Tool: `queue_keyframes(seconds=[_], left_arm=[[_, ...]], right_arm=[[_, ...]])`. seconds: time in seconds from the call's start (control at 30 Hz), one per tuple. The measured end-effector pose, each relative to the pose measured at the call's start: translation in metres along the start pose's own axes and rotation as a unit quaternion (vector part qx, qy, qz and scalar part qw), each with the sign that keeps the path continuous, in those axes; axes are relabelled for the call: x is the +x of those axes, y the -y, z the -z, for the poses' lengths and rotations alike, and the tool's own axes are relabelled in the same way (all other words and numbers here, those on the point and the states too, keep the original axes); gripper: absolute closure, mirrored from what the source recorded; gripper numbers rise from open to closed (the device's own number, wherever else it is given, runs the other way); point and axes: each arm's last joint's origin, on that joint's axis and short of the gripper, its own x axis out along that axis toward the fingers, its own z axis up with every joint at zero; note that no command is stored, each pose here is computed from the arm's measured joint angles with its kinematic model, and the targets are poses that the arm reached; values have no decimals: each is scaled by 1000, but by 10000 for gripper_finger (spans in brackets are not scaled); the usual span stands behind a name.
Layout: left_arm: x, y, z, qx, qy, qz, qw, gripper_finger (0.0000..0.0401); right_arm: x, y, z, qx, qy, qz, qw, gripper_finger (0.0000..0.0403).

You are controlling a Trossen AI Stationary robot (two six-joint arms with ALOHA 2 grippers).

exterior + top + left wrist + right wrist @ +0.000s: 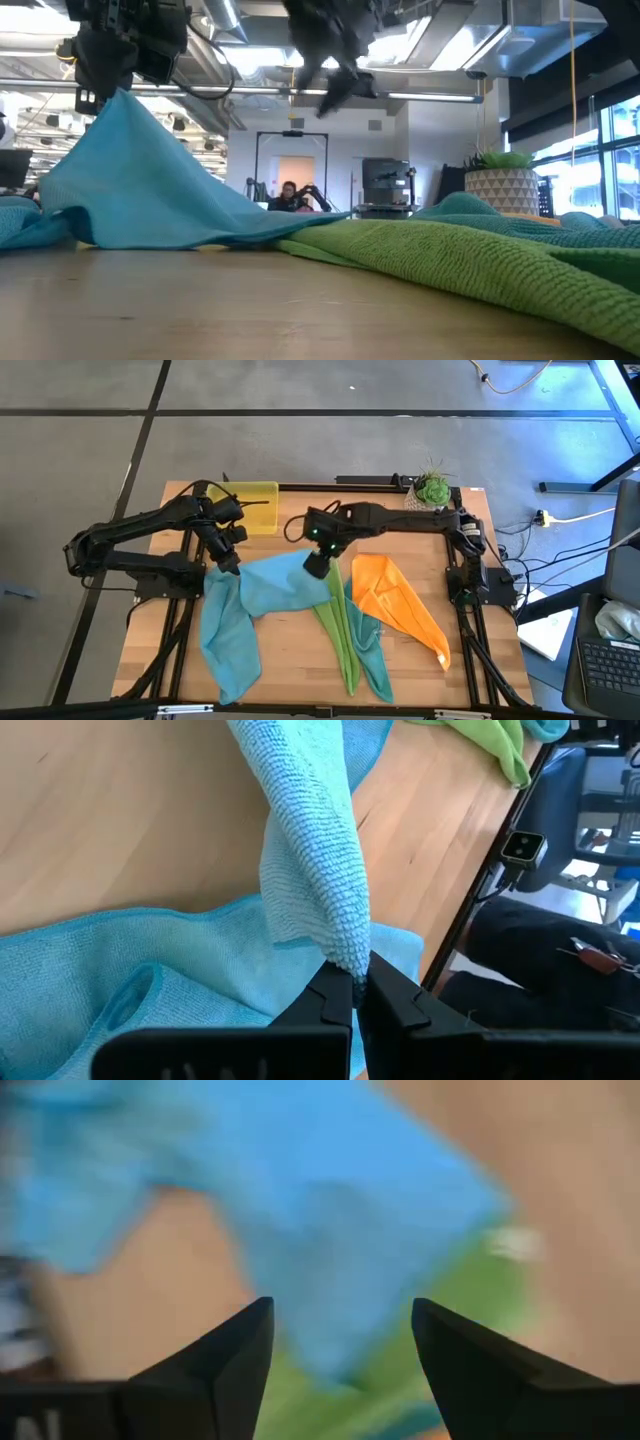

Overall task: Fold microfiber towels
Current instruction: Fold the center blue towel

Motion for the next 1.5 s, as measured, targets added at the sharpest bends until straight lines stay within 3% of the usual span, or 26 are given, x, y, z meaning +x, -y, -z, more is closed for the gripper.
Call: queue_keyframes(seconds=[0.1, 0.3, 0.5, 0.8, 1.0, 1.13, 1.3, 1.5], left_arm=[[1, 0, -1, -3, -2, 0, 1000, 401], [1, 1, -4, -10, 4, 12, 1000, 401], [-2, 8, -13, -12, 42, 82, 996, 401], [-5, 10, -12, 1, 61, 85, 995, 401], [-5, 11, -13, 10, 65, 87, 994, 401], [-5, 11, -13, 13, 66, 87, 994, 401], [-5, 11, -14, 10, 69, 89, 994, 401], [-7, 13, -20, -28, 96, 89, 991, 401]], right_arm=[[1, -23, -5, -7, 59, -56, 997, 171], [9, -52, -12, -1, 165, -78, 983, 186], [34, -67, -3, 29, 158, -88, 983, 191], [55, -81, 8, 95, 132, -113, 980, 191], [74, -84, 1, 183, 201, -115, 956, 191], [89, -91, -2, 202, 241, -144, 938, 191], [107, -98, 8, 236, 251, -127, 930, 191], [120, -105, 21, 237, 270, -92, 929, 191]])
